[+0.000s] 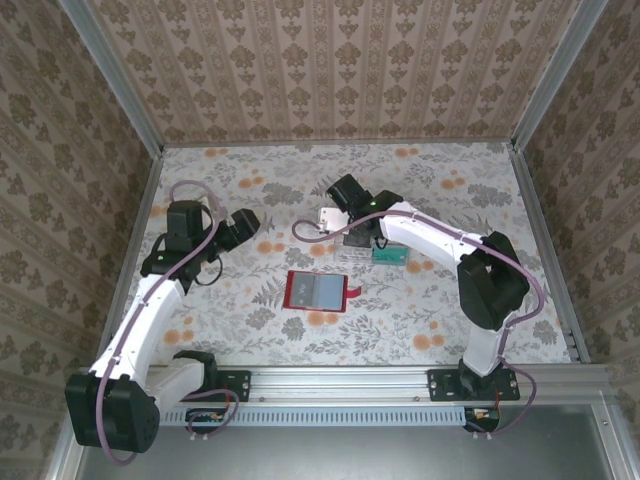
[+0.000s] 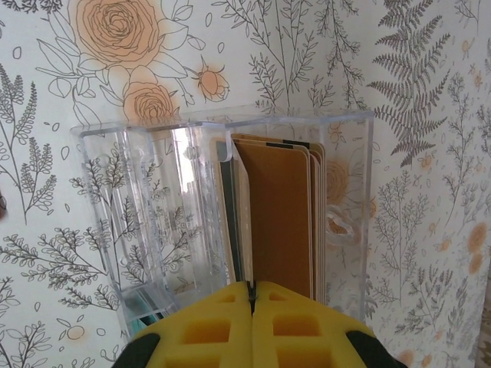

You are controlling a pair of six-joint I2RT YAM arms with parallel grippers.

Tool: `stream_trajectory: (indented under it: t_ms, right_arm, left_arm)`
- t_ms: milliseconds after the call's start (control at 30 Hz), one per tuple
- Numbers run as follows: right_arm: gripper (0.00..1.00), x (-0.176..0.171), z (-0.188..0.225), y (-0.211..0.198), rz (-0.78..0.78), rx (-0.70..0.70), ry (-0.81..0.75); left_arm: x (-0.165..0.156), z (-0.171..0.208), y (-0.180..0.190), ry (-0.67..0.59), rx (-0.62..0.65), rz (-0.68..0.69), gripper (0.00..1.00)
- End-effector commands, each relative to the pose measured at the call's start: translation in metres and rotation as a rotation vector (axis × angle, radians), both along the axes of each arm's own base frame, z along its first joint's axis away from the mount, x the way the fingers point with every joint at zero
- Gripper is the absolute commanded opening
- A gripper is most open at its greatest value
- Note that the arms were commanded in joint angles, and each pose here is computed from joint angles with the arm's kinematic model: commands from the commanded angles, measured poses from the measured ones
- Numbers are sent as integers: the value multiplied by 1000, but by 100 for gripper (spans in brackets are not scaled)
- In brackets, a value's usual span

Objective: Take the credit cards out of the card holder

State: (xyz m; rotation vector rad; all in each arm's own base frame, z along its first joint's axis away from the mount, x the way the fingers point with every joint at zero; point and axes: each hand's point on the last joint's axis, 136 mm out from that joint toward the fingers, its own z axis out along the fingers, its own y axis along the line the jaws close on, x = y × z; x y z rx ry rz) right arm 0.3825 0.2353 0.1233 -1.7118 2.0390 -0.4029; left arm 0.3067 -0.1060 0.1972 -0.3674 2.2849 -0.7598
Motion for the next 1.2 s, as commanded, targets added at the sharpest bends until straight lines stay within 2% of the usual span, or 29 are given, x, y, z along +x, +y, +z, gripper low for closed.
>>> stream_trajectory:
  t_ms: [0, 267, 667, 900, 1033, 1167]
  right_arm:
    - [0, 2, -15, -7, -13, -43, 9]
    - [19, 10, -16, -8, -43, -46, -19]
    - [23, 37, 1, -16, -124, -72, -160]
    - [23, 33, 4, -17, -147, -47, -152]
    - [24, 30, 14, -16, -184, 12, -155]
    - [25, 19, 35, -16, -267, 126, -153]
  left_arm:
    - [-1, -2, 2, -3, 7, -5, 100]
    - [-2, -5, 4, 10, 1, 0, 100]
    - [-1, -9, 6, 24, -11, 11, 100]
    - [-1, -13, 3, 44, -26, 1, 100]
    - [-2, -15, -1, 52, -32, -25, 100]
    - [-3, -24, -11, 107, -54, -80, 98]
